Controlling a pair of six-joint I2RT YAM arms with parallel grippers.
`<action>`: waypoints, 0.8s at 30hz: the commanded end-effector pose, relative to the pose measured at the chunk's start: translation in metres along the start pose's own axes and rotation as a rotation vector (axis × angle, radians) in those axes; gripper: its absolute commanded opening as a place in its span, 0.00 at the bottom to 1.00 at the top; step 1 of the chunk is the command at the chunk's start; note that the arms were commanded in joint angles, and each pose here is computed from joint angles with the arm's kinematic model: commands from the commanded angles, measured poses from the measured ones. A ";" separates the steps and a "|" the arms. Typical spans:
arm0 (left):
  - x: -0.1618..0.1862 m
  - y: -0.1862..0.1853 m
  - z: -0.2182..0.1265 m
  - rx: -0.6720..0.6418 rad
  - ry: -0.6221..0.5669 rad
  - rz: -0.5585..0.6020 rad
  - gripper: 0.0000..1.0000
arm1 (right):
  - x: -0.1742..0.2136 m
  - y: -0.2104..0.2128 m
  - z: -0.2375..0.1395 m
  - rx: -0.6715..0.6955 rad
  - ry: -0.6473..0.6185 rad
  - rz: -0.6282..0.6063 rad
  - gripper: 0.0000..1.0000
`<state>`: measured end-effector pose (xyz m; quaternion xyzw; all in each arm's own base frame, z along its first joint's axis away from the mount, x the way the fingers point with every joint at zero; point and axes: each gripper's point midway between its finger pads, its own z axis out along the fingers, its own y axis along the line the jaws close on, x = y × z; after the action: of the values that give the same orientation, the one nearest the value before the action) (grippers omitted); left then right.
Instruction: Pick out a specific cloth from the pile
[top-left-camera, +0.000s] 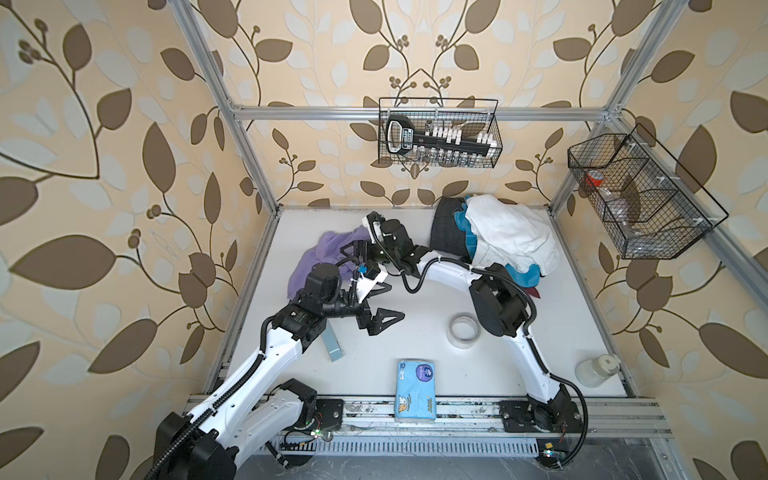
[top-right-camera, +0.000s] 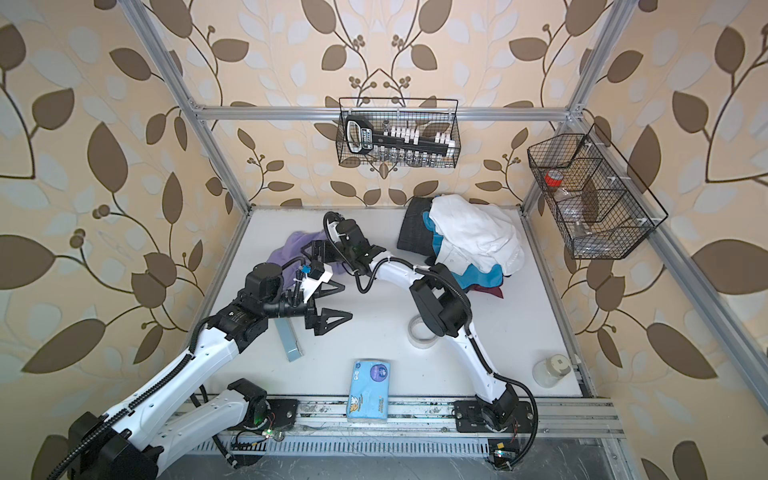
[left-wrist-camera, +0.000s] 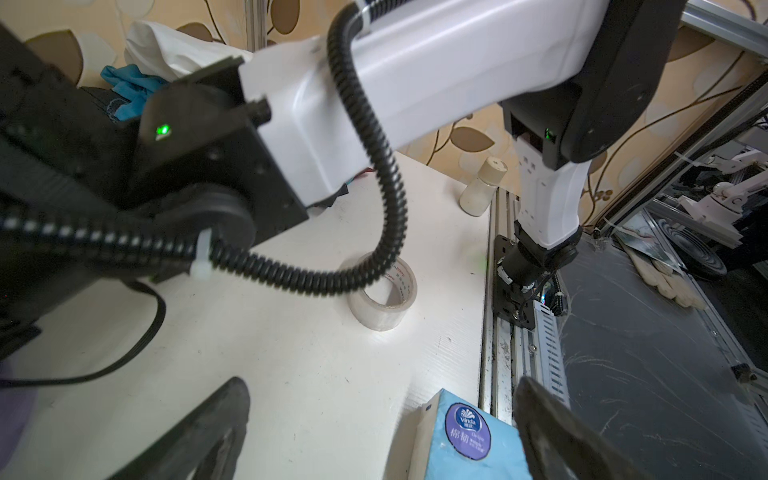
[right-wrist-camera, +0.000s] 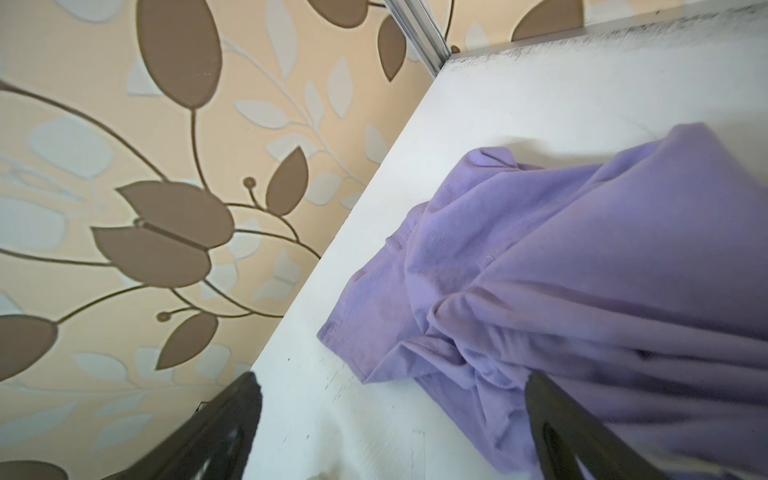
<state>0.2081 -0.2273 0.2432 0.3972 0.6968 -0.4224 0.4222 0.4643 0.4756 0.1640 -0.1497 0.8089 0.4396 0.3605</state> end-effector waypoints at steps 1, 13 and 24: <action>-0.004 -0.013 -0.002 0.046 -0.021 0.057 0.99 | -0.016 0.000 -0.045 0.044 0.005 -0.065 1.00; 0.015 0.020 0.007 -0.087 0.039 0.029 0.99 | -0.042 -0.086 -0.289 0.486 -0.188 -0.192 1.00; 0.045 0.181 -0.071 -1.131 -0.007 -0.026 0.99 | -0.014 -0.156 -0.436 0.915 -0.582 -0.364 1.00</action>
<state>0.3000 -0.1592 0.1572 0.2427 0.8268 -0.1565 0.4828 0.3617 0.0604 0.2237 -0.0256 0.7871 0.0635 0.6130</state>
